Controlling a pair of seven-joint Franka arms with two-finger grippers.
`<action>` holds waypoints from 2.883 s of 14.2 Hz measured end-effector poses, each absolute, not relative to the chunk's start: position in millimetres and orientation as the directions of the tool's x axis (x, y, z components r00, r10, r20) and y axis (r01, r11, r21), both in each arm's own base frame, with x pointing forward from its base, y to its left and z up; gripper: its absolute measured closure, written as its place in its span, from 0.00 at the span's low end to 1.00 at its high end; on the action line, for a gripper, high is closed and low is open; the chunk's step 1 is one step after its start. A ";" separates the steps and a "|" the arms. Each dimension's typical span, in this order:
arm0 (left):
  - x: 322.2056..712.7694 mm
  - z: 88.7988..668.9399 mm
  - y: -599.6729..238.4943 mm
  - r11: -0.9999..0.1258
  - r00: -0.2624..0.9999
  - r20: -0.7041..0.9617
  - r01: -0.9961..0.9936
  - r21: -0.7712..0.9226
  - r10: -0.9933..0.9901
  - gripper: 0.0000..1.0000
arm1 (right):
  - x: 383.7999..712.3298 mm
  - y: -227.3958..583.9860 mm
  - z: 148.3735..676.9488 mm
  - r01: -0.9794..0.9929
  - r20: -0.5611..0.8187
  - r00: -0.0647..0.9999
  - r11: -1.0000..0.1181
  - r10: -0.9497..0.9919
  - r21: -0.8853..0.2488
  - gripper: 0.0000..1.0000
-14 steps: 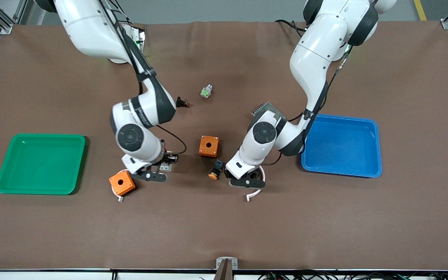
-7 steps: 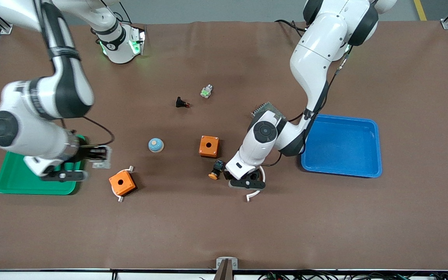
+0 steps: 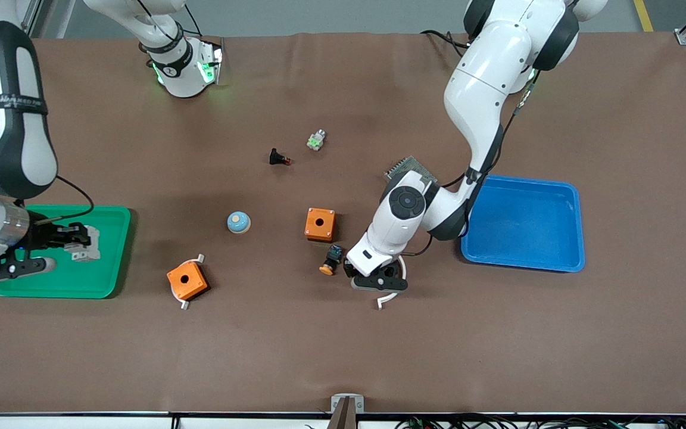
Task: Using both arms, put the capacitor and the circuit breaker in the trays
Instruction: 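Carry the breaker to the green tray with the right gripper, then open the right gripper over the green tray while the left gripper carries the capacitor, then lower the black capacitor into the blue tray and open the left gripper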
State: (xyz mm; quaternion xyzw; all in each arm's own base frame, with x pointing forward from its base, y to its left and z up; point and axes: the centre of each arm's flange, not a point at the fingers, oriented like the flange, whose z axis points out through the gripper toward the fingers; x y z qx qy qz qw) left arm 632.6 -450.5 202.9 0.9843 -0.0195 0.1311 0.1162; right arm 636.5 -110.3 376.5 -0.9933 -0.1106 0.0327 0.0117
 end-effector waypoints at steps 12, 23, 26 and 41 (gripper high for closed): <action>666.1 313.9 -337.3 -0.989 0.989 0.088 0.108 0.099 0.117 0.65 | 611.8 -176.5 236.6 0.306 -0.124 0.944 -0.952 0.307 -0.025 0.60; 603.4 302.2 -93.0 -0.992 0.991 -0.062 -0.119 0.037 -0.121 0.65 | 632.1 -162.3 266.7 0.310 -0.125 0.942 -0.950 0.312 -0.035 0.00; 580.7 263.4 -91.8 -0.990 0.989 -0.051 -0.139 0.035 -0.140 0.65 | 641.6 -127.1 337.2 0.234 -0.148 0.960 -0.971 0.238 -0.041 0.00; 574.6 241.1 -79.7 -0.980 0.980 -0.025 -0.195 0.034 -0.196 0.12 | 550.6 -16.9 590.4 0.046 0.007 0.999 -0.999 0.046 -0.018 0.00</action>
